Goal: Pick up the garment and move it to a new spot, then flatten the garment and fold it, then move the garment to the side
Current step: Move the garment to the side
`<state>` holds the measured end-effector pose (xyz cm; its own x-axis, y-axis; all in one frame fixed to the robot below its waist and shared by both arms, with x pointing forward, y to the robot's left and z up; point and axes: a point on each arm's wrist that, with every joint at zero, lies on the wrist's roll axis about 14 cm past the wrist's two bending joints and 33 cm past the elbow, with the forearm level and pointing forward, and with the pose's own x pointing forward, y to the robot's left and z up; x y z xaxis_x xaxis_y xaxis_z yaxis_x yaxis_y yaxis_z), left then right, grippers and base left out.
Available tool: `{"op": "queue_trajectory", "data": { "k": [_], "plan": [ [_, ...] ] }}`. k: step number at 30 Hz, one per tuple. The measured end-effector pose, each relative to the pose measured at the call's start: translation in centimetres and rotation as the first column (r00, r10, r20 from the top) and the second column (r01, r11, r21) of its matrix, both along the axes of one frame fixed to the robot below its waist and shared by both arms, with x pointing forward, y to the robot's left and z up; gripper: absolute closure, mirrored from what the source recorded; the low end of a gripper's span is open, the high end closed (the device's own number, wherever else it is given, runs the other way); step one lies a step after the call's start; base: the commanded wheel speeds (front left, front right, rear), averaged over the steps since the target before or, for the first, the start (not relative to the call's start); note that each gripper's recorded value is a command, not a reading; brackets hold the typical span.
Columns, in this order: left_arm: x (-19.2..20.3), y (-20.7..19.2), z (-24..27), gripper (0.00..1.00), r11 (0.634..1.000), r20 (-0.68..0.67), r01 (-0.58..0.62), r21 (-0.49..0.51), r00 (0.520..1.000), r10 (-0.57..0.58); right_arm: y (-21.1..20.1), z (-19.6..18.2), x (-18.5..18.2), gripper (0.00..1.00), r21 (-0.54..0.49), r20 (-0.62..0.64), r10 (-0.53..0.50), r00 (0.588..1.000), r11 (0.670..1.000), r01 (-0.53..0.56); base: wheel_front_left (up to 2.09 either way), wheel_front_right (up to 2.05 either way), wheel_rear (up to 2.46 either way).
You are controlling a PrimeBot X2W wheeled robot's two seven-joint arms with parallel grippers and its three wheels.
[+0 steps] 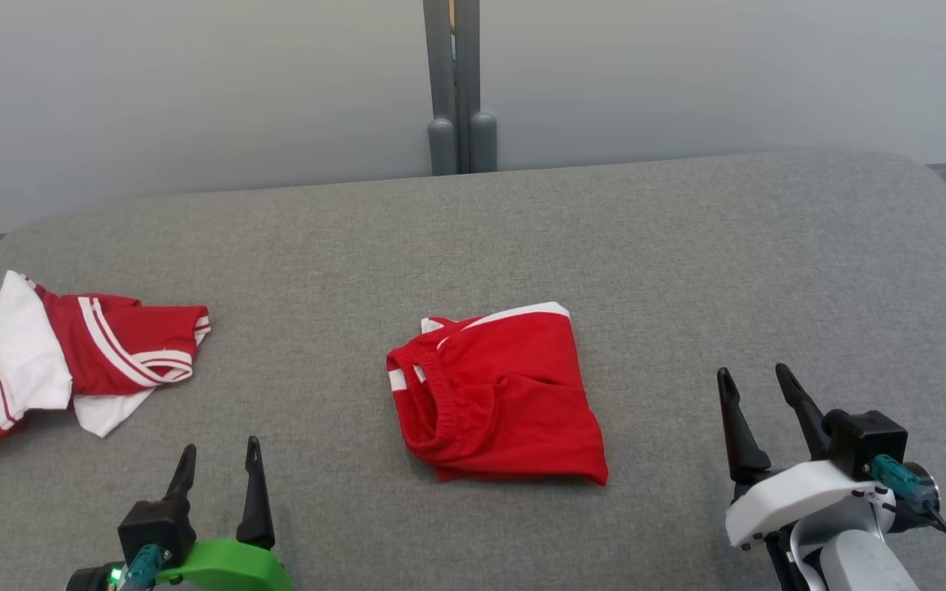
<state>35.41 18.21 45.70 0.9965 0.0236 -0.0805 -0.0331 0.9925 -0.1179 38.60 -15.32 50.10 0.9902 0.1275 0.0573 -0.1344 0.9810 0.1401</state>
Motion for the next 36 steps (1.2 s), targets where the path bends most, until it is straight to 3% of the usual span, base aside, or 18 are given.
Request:
{"op": "queue_trajectory", "data": {
  "k": [10, 22, 36],
  "plan": [
    [-0.2, 0.2, -0.2, 0.00, 1.000, -0.006, -0.008, -0.008, 1.000, 0.008, 1.2, -0.7, 0.9, 0.00, 0.001, -0.021, 0.032, 0.999, 0.999, -0.032, 0.00, 0.00, 0.00],
    [1.4, -0.1, -1.7, 0.00, 1.000, -0.053, 0.000, -0.014, 0.999, 0.000, 6.5, -3.4, 5.3, 0.00, 0.012, -0.096, 0.178, 0.979, 0.984, -0.178, 0.00, 0.00, 0.00],
    [-0.1, 2.7, -3.3, 0.00, 0.995, -0.116, -0.103, -0.005, 0.988, 0.102, 13.2, -11.2, 5.7, 0.00, 0.093, -0.316, 0.348, 0.883, 0.937, -0.336, 0.00, 0.00, 0.00]
  ]
}}
